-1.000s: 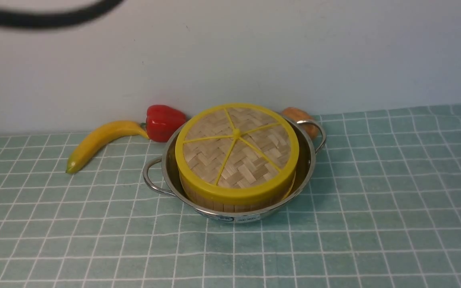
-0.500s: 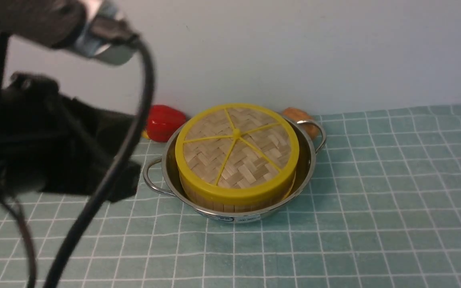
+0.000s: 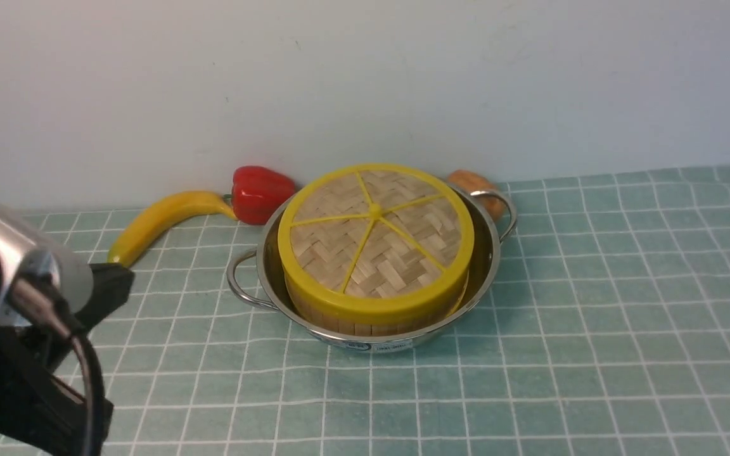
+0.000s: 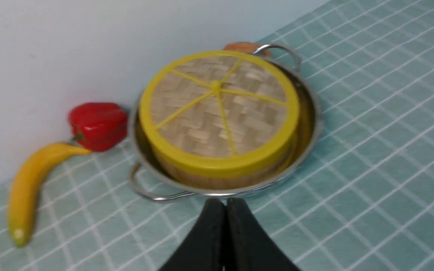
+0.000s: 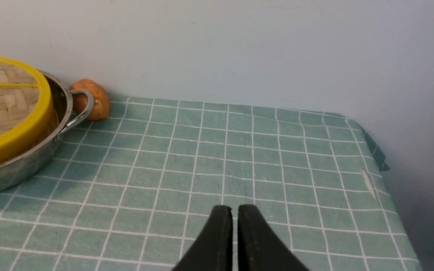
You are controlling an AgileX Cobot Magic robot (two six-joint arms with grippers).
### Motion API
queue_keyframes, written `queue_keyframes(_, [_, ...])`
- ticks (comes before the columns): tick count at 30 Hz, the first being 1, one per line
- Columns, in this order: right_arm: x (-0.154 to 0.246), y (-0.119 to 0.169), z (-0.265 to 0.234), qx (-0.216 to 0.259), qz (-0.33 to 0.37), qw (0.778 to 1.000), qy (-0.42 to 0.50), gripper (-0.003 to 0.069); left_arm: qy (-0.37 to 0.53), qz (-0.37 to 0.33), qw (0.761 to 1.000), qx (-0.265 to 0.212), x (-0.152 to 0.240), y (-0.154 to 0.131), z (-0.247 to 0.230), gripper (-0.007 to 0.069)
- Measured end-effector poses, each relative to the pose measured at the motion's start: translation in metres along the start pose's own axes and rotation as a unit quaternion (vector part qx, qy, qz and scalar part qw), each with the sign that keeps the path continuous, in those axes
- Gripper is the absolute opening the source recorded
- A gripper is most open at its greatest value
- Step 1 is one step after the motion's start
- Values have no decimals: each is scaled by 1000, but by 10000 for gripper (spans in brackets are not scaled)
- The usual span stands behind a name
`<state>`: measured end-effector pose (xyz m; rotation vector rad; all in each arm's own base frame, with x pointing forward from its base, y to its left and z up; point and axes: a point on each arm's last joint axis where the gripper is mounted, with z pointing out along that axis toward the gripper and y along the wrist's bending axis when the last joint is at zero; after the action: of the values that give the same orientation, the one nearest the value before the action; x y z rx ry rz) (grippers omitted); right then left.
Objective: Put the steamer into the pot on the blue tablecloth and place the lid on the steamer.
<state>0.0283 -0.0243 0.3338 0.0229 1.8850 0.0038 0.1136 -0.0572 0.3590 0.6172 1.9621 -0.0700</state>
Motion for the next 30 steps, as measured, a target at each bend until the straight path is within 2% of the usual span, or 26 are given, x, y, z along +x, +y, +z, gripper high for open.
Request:
queue_keyframes(2, [0,1,0,-4,3,1000,2,57,-1,-4,999,-55,14,13,2,-19])
queue_keyframes(3, [0,1,0,-5,4,1000,2,59,-7,-21,996,-91,27,20,2,-19])
queue_keyframes(6, [1,2,0,-12,10,1000,6,67,-44,-78,983,-158,59,28,-2,-13])
queue_keyframes(10, [2,4,0,-22,18,1000,10,71,-77,-115,972,-192,87,26,-6,-8])
queue_keyframes(11, [2,5,0,-26,22,999,13,76,-101,-136,964,-203,108,19,-7,-8])
queue_keyframes(18, [4,10,-1,-53,45,997,25,99,-179,-169,949,-199,158,-2,-6,7])
queue_keyframes(20, [5,11,-1,-59,50,997,28,104,-195,-169,949,-182,160,-4,-6,12])
queue_keyframes(21, [5,11,-1,-61,51,996,29,105,-193,-173,946,-196,161,-4,-6,12])
queue_keyframes(30, [7,19,-2,-101,85,990,47,132,-290,-159,929,-165,145,-8,-13,22])
